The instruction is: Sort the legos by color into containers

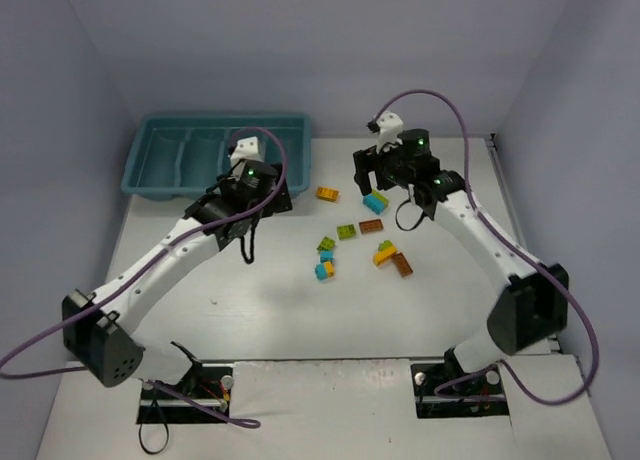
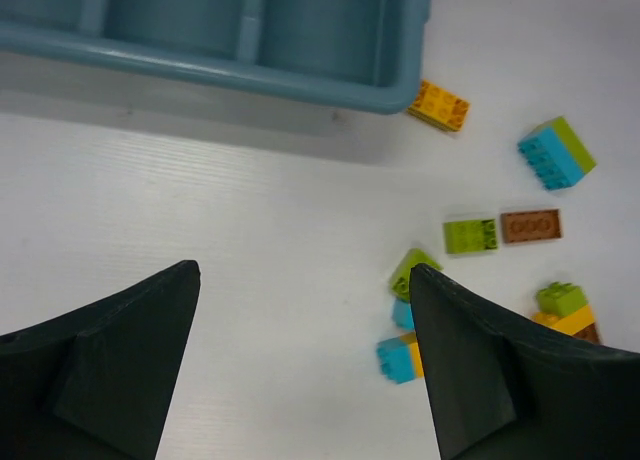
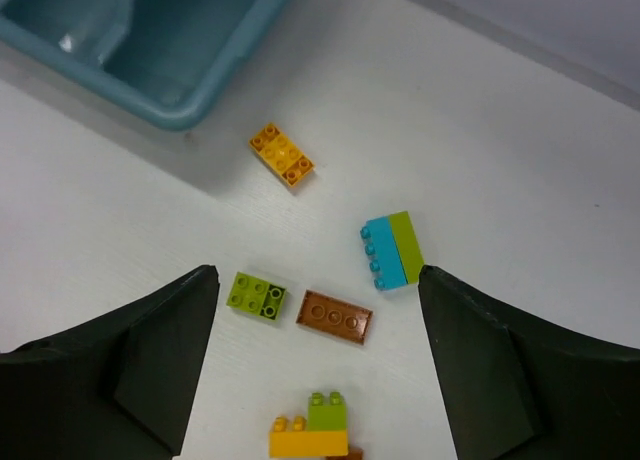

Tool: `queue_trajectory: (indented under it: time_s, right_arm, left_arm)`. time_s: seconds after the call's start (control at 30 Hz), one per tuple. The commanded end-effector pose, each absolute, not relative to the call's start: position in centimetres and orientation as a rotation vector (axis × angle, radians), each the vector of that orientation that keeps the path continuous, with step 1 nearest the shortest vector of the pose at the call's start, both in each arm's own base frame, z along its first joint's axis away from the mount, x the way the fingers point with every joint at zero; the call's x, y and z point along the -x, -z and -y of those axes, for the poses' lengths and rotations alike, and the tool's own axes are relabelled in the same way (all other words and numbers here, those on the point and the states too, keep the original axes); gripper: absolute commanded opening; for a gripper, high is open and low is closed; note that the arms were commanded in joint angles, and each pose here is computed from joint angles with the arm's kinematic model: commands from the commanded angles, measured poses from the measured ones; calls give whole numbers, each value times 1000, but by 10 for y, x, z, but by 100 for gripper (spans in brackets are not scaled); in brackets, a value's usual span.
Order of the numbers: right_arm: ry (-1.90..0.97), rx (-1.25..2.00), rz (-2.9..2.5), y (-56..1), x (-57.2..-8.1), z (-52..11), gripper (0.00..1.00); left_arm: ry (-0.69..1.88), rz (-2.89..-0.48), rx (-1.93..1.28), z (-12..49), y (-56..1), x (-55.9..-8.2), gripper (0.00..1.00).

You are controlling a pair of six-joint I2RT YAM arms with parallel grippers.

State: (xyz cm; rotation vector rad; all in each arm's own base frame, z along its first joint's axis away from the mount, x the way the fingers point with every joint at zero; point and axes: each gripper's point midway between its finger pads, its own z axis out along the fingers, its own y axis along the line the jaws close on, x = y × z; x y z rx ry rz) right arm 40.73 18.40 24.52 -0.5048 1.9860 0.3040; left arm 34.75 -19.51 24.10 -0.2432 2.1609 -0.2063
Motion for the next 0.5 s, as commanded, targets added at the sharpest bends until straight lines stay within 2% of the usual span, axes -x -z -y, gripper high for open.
queue_trajectory:
  time_s: [0.0, 0.07, 0.27, 0.47]
  right_arm:
    - [-356, 743, -1932, -221, -439, -209, 79]
    - [-360, 796, -1939, -206, -452, -215, 81]
    - [-405, 905, -1971, -154, -493, -238, 79]
    - [-403, 994, -2009, -96, -520, -256, 79]
  left_arm:
    - [167, -2158, 76, 171, -236, -332, 79]
    - [192, -2118, 85, 153, -249, -324, 79]
    - [156, -2125, 46, 117, -238, -300, 79]
    - [211, -2182, 22, 116, -214, -297, 79]
